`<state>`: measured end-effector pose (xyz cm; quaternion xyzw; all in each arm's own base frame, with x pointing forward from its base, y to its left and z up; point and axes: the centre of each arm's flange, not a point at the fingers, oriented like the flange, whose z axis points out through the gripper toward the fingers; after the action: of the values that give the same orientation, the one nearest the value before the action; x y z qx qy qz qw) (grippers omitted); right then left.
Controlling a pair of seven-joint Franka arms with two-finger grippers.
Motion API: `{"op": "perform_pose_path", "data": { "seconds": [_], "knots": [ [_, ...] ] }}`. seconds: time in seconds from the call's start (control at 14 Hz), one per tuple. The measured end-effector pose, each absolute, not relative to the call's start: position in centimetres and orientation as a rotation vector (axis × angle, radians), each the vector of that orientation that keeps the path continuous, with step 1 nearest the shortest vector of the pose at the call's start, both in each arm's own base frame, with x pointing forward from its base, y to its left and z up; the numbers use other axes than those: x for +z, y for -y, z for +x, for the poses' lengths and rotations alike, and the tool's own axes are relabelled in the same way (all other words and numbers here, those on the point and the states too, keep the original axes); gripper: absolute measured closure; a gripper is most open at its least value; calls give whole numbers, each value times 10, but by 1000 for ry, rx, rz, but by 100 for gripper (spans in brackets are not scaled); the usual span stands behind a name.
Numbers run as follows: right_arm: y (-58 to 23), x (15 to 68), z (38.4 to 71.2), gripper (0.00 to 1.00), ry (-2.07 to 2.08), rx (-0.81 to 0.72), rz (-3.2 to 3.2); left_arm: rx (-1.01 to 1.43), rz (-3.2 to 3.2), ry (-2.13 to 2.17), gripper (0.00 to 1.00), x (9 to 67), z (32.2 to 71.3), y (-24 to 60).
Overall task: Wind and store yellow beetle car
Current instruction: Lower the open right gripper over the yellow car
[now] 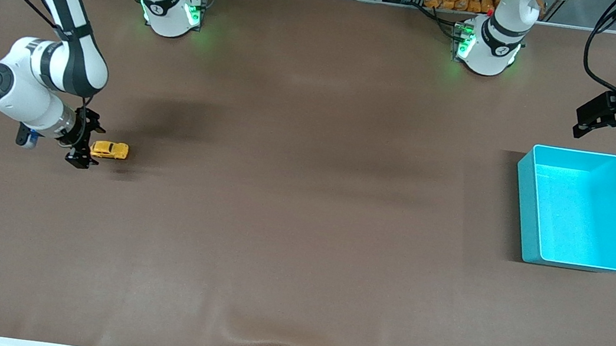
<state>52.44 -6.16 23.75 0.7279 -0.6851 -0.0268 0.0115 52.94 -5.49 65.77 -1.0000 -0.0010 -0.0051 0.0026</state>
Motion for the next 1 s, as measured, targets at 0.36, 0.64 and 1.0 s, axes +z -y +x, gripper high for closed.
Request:
{"op": "perform_pose_path", "data": {
  "seconds": [0.36, 0.64, 1.0],
  "knots": [
    [72, 222, 515, 0, 2162, -80, 2246, -16, -3136, 2, 0, 658, 529, 55],
    [78, 205, 505, 0, 2193, -41, 2241, -16, -3136, 2, 0, 658, 529, 55],
    [76, 198, 502, 6, 2195, -46, 2238, -16, -3136, -1, 0, 658, 529, 56]
  ]
}}
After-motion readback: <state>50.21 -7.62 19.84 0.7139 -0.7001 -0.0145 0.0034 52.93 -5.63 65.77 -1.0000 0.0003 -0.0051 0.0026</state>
